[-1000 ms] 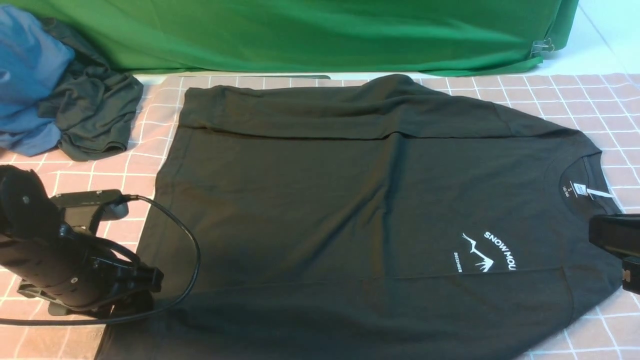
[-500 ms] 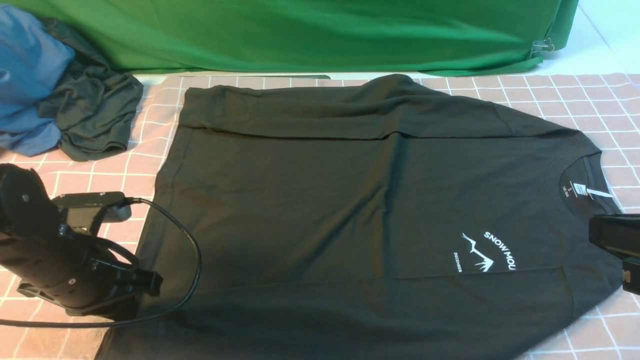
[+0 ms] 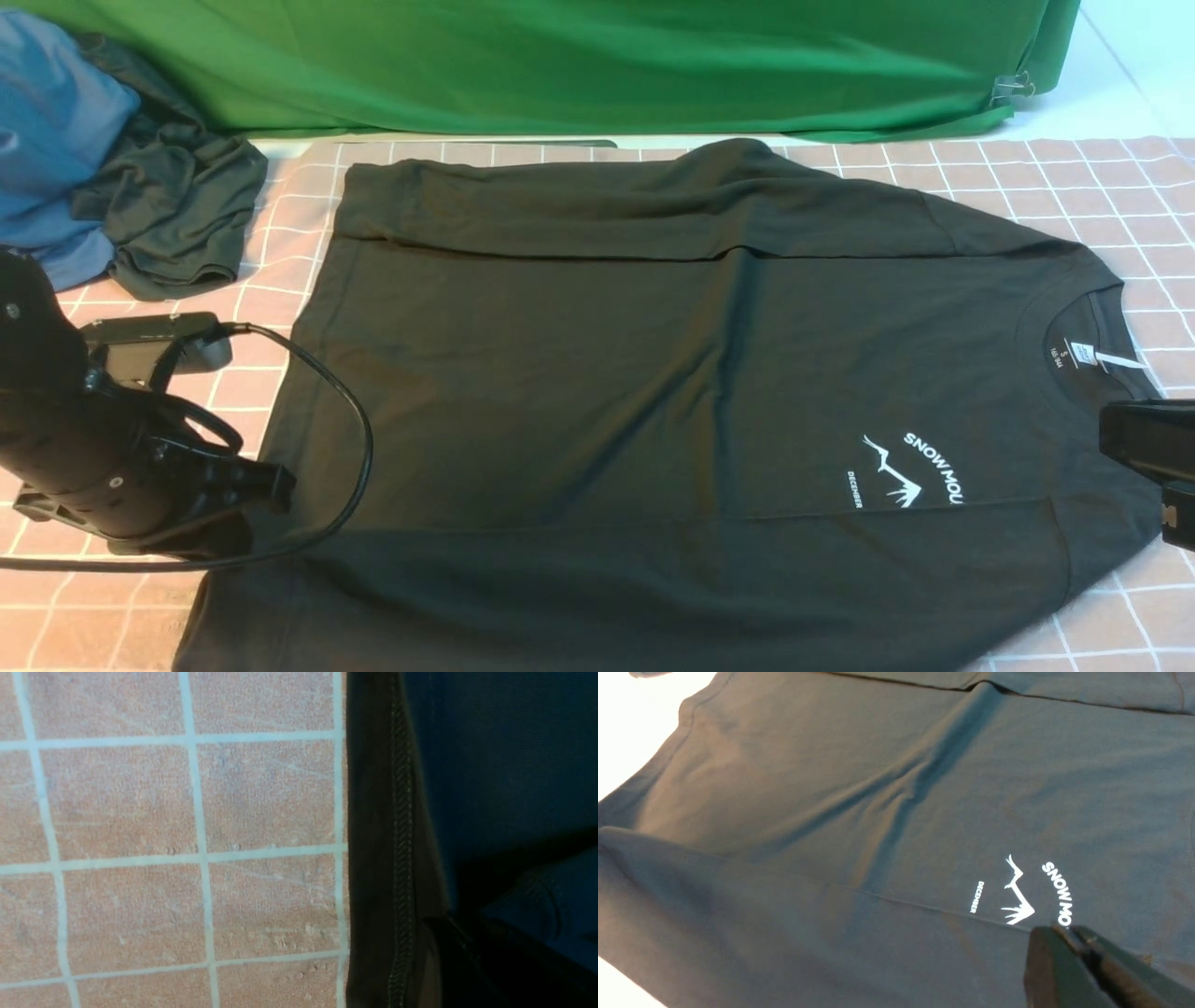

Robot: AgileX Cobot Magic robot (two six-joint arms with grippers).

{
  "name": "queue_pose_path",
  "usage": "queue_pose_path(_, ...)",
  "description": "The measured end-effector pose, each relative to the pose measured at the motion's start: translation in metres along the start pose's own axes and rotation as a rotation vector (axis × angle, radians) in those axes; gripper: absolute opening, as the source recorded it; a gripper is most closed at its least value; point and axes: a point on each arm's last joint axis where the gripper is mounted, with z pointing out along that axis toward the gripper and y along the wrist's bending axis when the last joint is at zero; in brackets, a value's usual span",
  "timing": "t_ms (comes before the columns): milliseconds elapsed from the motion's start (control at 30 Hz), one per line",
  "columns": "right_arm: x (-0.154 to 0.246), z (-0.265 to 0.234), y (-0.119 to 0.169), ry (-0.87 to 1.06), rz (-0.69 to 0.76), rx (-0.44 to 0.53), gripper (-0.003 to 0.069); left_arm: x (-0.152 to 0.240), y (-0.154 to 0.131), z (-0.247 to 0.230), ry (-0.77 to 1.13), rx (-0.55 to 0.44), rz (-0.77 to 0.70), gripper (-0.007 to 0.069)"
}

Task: Fold a long-sleeved shirt over a pink coffee tablecloth.
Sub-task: 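Grasp the left edge of the dark T-shirt lying flat on the table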

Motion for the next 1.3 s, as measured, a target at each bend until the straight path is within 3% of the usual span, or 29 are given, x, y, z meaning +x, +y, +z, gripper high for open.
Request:
queue_pose_path(300, 0.000, 0.000, 0.000, 0.004, 0.003, -0.002, 0.0058, 0.008, 0.002, 0.022, 0.074, 0.001, -0.021, 0.0336)
queue_pose_path(433, 0.001, 0.000, 0.000, 0.007, 0.003, -0.002, 0.0064, 0.008, 0.003, 0.025, 0.060, -0.005, -0.020, 0.0378)
queue_pose_path(667, 0.001, 0.000, 0.000, 0.007, 0.003, -0.002, 0.0070, 0.004, 0.004, 0.026, 0.023, -0.011, -0.020, 0.0379)
queue_pose_path(867, 0.001, 0.000, 0.000, 0.007, 0.003, -0.002, 0.0070, 0.000, 0.003, 0.026, -0.018, -0.004, -0.036, 0.0353)
queue_pose_path(1133, 0.001, 0.000, 0.000, 0.007, 0.003, -0.002, 0.0070, 0.001, 0.004, 0.038, 0.029, 0.000, -0.043, 0.0190)
queue_pose_path(1233, 0.001, 0.000, 0.000, 0.007, 0.003, -0.002, 0.0070, 0.001, 0.004, 0.035, 0.028, 0.000, -0.042, 0.0080)
queue_pose_path(1300, 0.001, 0.000, 0.000, 0.007, 0.003, -0.002, 0.0070, 0.001, 0.003, 0.031, 0.016, 0.001, -0.040, 0.0046)
